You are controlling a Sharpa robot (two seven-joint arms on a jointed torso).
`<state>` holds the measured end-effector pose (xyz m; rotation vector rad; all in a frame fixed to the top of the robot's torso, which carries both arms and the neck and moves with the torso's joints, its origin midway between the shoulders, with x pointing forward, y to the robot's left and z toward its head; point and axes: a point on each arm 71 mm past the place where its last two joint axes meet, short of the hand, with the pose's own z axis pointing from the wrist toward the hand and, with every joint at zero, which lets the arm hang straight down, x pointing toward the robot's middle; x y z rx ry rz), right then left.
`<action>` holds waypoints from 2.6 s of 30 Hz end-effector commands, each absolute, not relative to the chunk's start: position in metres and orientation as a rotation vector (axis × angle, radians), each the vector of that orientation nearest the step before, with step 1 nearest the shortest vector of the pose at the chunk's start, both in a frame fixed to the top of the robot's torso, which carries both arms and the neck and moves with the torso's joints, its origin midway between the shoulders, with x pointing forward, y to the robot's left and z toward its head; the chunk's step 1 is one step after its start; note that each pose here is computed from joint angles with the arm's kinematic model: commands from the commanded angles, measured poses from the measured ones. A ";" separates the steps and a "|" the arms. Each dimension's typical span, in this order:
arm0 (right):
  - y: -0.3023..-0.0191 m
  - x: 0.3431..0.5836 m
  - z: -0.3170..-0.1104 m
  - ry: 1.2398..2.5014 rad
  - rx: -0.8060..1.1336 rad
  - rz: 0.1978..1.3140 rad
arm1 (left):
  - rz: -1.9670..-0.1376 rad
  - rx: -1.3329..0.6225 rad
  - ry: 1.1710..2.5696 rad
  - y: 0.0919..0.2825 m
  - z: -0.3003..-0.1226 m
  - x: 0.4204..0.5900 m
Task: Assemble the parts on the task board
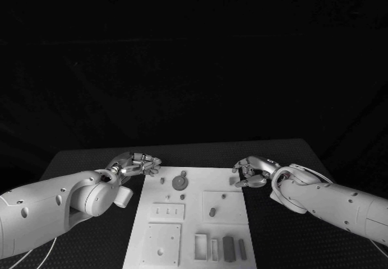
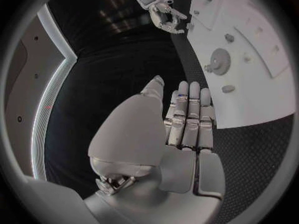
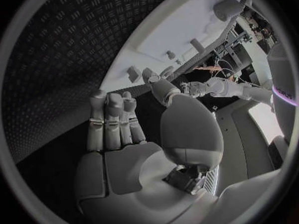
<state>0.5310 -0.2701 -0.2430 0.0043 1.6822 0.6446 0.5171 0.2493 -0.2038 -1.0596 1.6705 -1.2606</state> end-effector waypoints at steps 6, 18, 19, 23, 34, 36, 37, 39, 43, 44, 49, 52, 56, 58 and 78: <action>-0.264 0.530 -0.249 1.680 0.007 0.665 | -1.282 -1.045 1.678 0.245 -0.203 0.516; -0.262 0.531 -0.256 1.687 0.011 0.662 | -1.281 -1.045 1.680 0.245 -0.203 0.516; -0.261 0.531 -0.256 1.687 0.010 0.664 | -1.281 -1.046 1.679 0.245 -0.203 0.516; -0.259 0.531 -0.258 1.685 0.011 0.667 | -1.283 -1.045 1.681 0.244 -0.203 0.516; -0.254 0.529 -0.265 1.703 0.011 0.675 | -1.286 -1.045 1.686 0.244 -0.204 0.515; -0.253 0.529 -0.265 1.703 0.010 0.677 | -1.288 -1.045 1.691 0.244 -0.204 0.515; -0.253 0.529 -0.265 1.702 0.010 0.678 | -1.288 -1.045 1.692 0.243 -0.204 0.515; -0.252 0.529 -0.266 1.701 0.010 0.679 | -1.289 -1.045 1.693 0.243 -0.204 0.515; -0.251 0.529 -0.266 1.698 0.011 0.679 | -1.289 -1.046 1.695 0.243 -0.204 0.514; -0.251 0.529 -0.266 1.698 0.011 0.679 | -1.289 -1.046 1.695 0.243 -0.204 0.514; -0.252 0.530 -0.266 1.699 0.013 0.674 | -1.289 -1.046 1.695 0.243 -0.204 0.514; -0.253 0.530 -0.266 1.698 0.015 0.672 | -1.287 -1.046 1.694 0.244 -0.204 0.514; -0.253 0.530 -0.266 1.699 0.015 0.672 | -1.286 -1.047 1.694 0.244 -0.204 0.514; -0.253 0.529 -0.267 1.700 0.015 0.674 | -1.286 -1.047 1.695 0.244 -0.204 0.514; -0.256 0.528 -0.267 1.688 0.028 0.670 | -1.284 -1.049 1.694 0.245 -0.204 0.514</action>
